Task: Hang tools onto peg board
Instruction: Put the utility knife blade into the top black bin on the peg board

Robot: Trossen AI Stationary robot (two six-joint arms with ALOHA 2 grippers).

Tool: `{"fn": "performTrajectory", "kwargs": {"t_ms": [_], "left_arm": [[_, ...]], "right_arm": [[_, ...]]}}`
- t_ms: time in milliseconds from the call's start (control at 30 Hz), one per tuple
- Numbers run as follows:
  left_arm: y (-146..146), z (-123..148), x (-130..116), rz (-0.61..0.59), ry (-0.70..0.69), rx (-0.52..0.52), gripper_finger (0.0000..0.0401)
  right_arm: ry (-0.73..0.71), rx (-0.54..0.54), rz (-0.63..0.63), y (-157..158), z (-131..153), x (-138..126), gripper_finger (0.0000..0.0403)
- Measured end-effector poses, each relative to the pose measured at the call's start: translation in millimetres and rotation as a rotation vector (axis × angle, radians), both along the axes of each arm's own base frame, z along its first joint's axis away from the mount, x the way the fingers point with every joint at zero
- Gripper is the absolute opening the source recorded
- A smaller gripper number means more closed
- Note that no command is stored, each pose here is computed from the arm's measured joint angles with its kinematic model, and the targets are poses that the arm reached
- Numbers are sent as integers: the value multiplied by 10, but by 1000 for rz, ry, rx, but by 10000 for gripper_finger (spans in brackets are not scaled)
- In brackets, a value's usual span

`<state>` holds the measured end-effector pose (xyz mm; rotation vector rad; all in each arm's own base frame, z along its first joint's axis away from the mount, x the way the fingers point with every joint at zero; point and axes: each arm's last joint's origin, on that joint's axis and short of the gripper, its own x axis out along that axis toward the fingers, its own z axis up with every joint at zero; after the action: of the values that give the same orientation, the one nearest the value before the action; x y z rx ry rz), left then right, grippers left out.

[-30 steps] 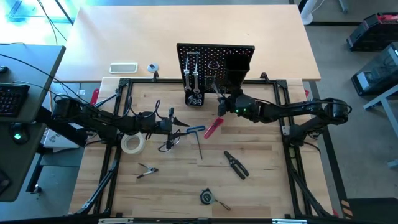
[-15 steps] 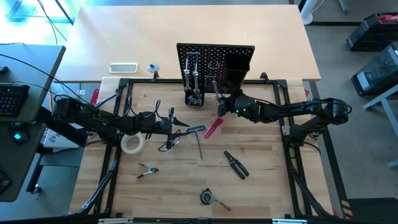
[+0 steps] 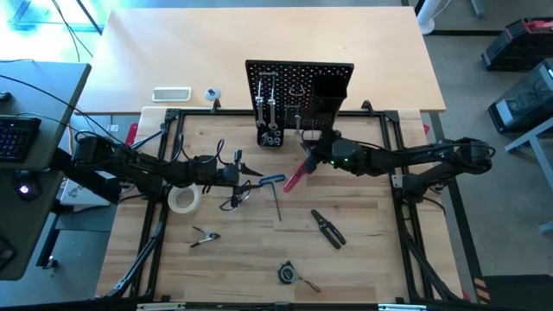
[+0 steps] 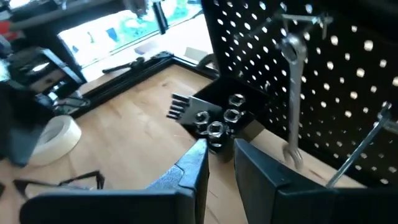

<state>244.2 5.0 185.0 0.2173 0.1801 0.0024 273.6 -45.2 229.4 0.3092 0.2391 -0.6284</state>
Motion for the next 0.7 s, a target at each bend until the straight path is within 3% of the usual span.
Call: {"fn": "performTrajectory", "kwargs": {"t_ms": [233,467,700], "left_arm": [[0,-9,-2,0,9,0,145],[0,-7,-2,-3,8,17,145],[-1,-1,0,-4,2,18,145]], "right_arm": [[165,5,52,172,40,-227,71],[492,36,-42,272,-269,-438,71],[440,-12,-40,181,-704,-581,71]]}}
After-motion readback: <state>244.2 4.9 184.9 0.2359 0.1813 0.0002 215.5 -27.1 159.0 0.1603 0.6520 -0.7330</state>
